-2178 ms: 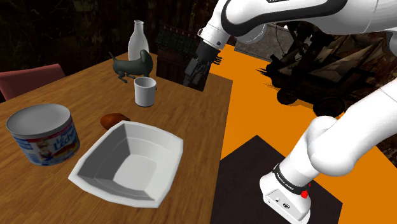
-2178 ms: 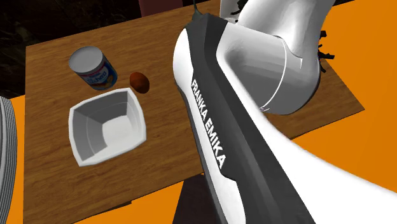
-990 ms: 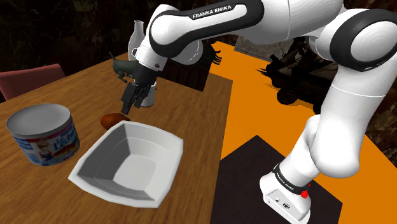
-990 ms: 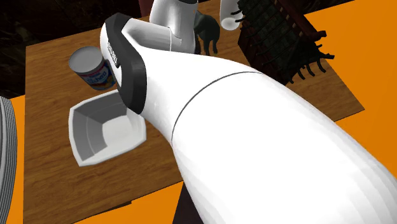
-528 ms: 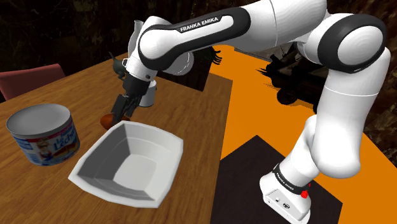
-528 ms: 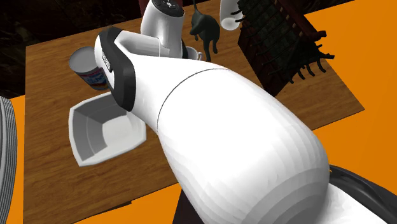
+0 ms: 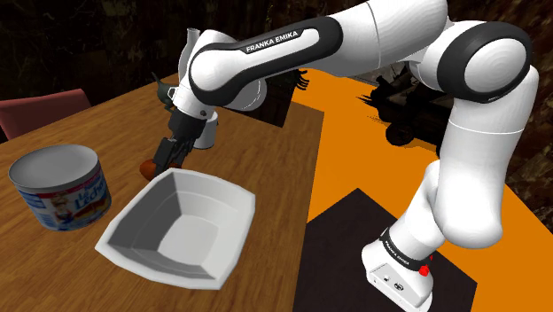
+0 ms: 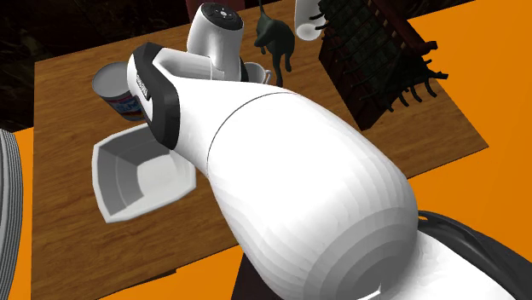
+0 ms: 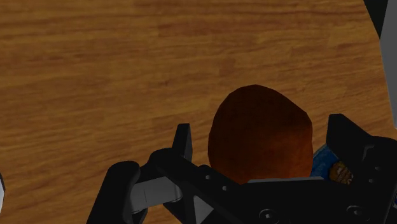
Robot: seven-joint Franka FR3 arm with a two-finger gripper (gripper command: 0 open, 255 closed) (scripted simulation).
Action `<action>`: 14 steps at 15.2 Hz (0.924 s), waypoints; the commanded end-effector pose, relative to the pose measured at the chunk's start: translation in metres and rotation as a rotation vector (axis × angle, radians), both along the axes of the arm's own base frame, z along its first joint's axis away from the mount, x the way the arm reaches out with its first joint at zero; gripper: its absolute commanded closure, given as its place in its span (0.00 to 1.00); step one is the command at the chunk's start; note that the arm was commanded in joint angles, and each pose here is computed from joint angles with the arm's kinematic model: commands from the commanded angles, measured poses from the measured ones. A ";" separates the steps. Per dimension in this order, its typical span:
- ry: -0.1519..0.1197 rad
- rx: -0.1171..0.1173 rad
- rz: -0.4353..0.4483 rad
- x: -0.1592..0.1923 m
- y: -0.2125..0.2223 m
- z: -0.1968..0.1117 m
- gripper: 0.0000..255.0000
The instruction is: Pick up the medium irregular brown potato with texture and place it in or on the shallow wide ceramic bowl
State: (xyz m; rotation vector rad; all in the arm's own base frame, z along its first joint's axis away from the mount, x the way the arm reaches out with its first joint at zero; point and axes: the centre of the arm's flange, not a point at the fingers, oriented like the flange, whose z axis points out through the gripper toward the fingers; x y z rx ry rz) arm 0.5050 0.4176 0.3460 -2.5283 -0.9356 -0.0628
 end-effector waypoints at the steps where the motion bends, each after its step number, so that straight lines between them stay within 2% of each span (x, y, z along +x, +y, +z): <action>1: 0.001 -0.001 0.001 0.000 0.000 -0.001 0.00; 2: 0.001 -0.001 0.001 0.000 0.000 -0.001 1.00; 11: 0.001 -0.001 0.001 0.000 0.000 -0.001 1.00; 14: 0.001 -0.001 0.001 0.000 0.000 0.015 1.00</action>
